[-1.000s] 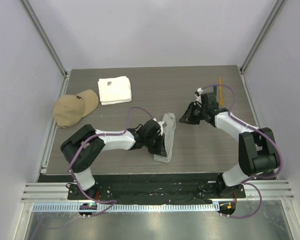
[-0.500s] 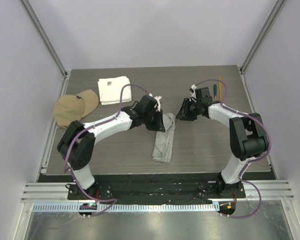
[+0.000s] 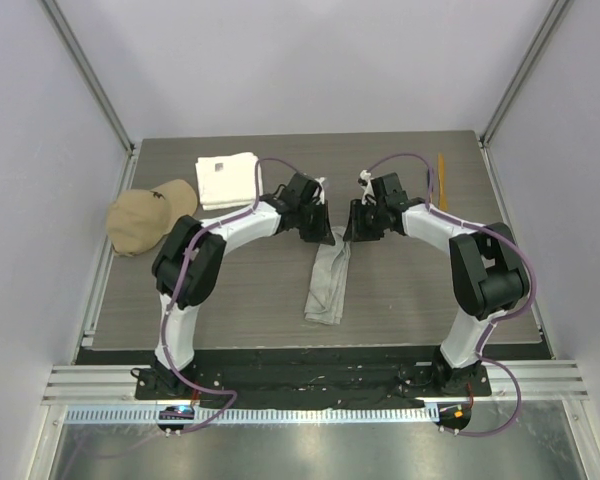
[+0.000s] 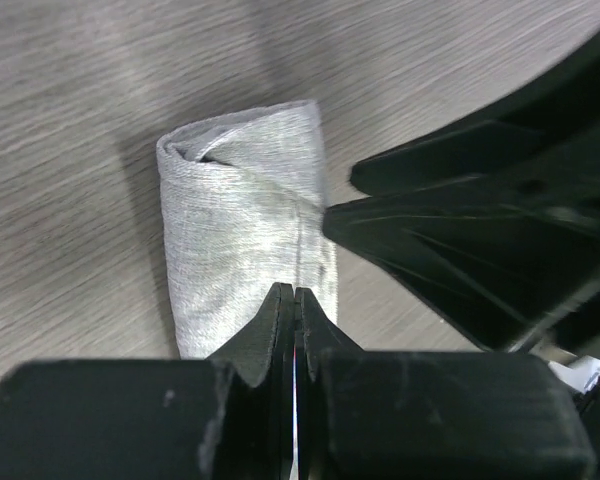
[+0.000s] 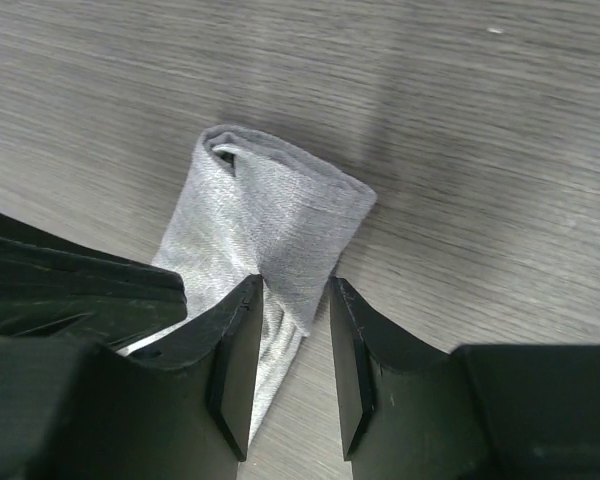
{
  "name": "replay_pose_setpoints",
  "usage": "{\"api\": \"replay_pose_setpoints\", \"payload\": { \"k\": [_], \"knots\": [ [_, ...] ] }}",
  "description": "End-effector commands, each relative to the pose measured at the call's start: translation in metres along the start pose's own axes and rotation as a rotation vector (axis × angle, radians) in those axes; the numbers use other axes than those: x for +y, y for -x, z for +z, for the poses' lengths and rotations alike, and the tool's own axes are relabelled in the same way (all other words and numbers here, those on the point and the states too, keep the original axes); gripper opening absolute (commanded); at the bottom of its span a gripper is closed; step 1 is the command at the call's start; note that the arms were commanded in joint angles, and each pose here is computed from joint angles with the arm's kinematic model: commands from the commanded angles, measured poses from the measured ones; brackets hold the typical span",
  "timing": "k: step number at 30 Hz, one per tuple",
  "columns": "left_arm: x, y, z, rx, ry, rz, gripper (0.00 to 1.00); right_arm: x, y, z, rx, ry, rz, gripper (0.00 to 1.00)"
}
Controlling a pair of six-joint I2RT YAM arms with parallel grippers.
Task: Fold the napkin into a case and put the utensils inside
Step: Stuff the top corner of the smaller-rectangle-folded napkin into the folded napkin.
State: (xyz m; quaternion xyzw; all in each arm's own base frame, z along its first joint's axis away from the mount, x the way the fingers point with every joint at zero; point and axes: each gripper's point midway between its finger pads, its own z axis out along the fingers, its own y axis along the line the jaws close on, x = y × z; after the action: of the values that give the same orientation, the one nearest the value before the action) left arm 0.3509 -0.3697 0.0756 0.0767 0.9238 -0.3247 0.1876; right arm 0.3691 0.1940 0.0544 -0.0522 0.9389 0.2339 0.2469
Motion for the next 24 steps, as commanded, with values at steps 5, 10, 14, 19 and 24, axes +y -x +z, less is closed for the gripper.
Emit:
{"api": "replay_pose_setpoints", "payload": {
  "k": [5,10,14,19,24],
  "knots": [
    [-0.013,0.004,0.016,-0.025,-0.047,0.002,0.01,-0.002,0.006,-0.004,-0.023,-0.052,-0.066,0.39],
    [-0.014,0.003,0.028,-0.022,-0.045,-0.002,0.01,-0.001,0.004,-0.003,-0.018,-0.05,-0.07,0.38],
    [-0.013,0.002,0.037,-0.017,-0.043,-0.009,0.01,0.001,0.004,-0.004,-0.018,-0.043,-0.074,0.37],
    [-0.015,0.003,0.041,-0.024,-0.038,-0.006,0.01,0.003,-0.002,-0.002,-0.004,-0.033,-0.081,0.36],
    [-0.015,0.004,0.042,-0.031,-0.032,-0.007,0.01,0.007,-0.005,0.0,0.001,-0.02,-0.087,0.36]
  ]
}}
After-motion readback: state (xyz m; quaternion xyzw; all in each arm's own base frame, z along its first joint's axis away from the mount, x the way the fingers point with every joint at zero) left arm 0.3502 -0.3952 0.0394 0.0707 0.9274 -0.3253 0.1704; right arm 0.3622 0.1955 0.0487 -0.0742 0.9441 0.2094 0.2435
